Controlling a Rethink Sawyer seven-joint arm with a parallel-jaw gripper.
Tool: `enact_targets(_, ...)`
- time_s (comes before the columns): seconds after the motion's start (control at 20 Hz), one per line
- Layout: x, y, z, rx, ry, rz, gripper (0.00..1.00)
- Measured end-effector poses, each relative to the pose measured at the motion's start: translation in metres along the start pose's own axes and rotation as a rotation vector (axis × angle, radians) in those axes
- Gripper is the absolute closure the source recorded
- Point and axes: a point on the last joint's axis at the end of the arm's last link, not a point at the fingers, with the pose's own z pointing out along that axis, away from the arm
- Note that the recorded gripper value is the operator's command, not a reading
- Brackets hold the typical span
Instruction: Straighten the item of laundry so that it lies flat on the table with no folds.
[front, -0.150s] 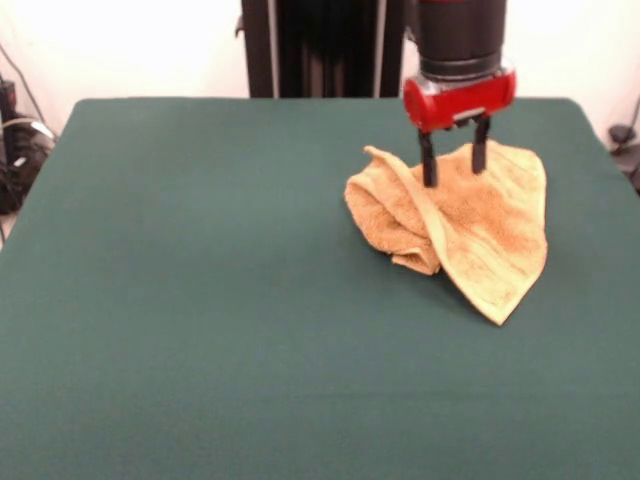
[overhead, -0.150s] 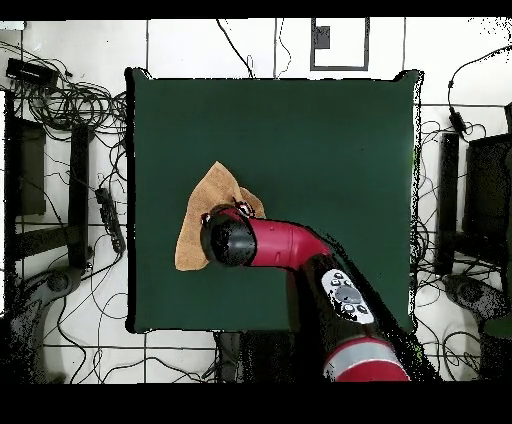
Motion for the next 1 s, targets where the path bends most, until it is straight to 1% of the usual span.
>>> enact_targets(0.15, -0.010, -0.018, -0.014, 0.014, 0.015, -0.012, 0.00)
enact_targets(0.2, -0.014, -0.029, -0.020, 0.028, 0.014, -0.018, 0.00)
enact_targets(0.25, -0.016, -0.034, -0.023, 0.034, 0.012, -0.020, 0.00)
enact_targets(0.3, -0.021, -0.046, -0.027, 0.048, 0.006, -0.020, 0.00)
enact_targets(0.35, -0.023, -0.051, -0.029, 0.055, 0.002, -0.021, 0.00)
enact_targets(0.5, -0.029, -0.078, -0.033, 0.094, -0.021, -0.028, 0.00)
enact_targets(0.7, -0.031, -0.103, -0.032, 0.125, -0.033, -0.032, 0.00)
enact_targets(0.75, -0.030, -0.106, -0.032, 0.129, -0.033, -0.033, 0.00)
enact_targets(0.85, -0.028, -0.115, -0.031, 0.140, -0.032, -0.036, 0.00)
enact_targets(0.9, -0.023, -0.122, -0.028, 0.146, -0.025, -0.041, 0.00)
enact_targets(1.0, -0.019, -0.126, -0.025, 0.148, -0.020, -0.044, 0.00)
